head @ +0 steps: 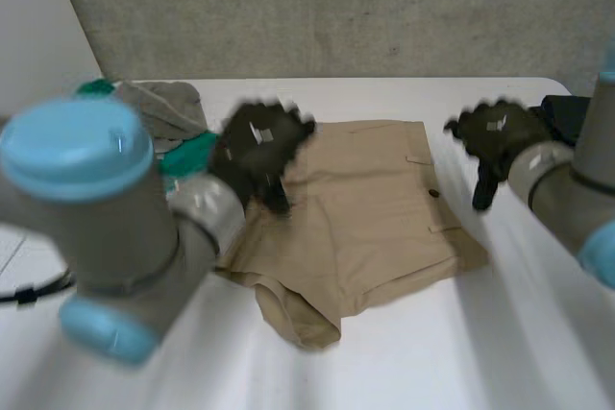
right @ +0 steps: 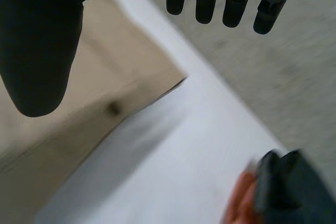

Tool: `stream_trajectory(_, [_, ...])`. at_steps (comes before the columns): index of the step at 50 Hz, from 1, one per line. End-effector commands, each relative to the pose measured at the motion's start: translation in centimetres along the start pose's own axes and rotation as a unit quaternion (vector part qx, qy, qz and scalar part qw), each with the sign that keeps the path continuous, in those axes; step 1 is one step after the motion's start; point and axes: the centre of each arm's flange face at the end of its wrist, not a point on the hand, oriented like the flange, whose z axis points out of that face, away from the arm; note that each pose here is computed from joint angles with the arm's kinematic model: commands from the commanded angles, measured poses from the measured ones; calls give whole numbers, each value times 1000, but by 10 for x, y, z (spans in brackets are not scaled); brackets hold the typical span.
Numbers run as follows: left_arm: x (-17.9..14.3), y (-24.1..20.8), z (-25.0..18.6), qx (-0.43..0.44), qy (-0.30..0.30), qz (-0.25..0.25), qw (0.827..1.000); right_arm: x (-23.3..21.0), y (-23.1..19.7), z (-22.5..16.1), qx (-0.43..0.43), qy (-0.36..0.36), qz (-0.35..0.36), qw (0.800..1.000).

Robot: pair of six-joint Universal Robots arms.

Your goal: Fold the laundry.

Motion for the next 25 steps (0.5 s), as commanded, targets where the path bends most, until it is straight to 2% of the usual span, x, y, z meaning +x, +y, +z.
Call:
stream_trajectory(1, [68, 21, -54, -21, 96, 12, 995, -38, 45, -19, -29, -73, -18, 997])
stream_trajectory(7, [109, 46, -55, -11, 136, 28, 990, -58, 70, -21, -4, -74, -23, 997])
stream_trajectory(12, [116, 64, -35, -18, 111, 32, 993, -65, 79, -18, 19, -63, -25, 998])
stream_trajectory(15, [112, 71, -22, -32, 82, 33, 996, -66, 81, -14, 30, -56, -26, 998])
stream_trajectory(18, [94, 80, -12, -55, 36, 36, 997, -66, 83, -8, 36, -52, -29, 998])
stream_trajectory(25, [56, 102, -8, -121, -40, 113, 985, -70, 92, 1, 27, -56, -31, 998])
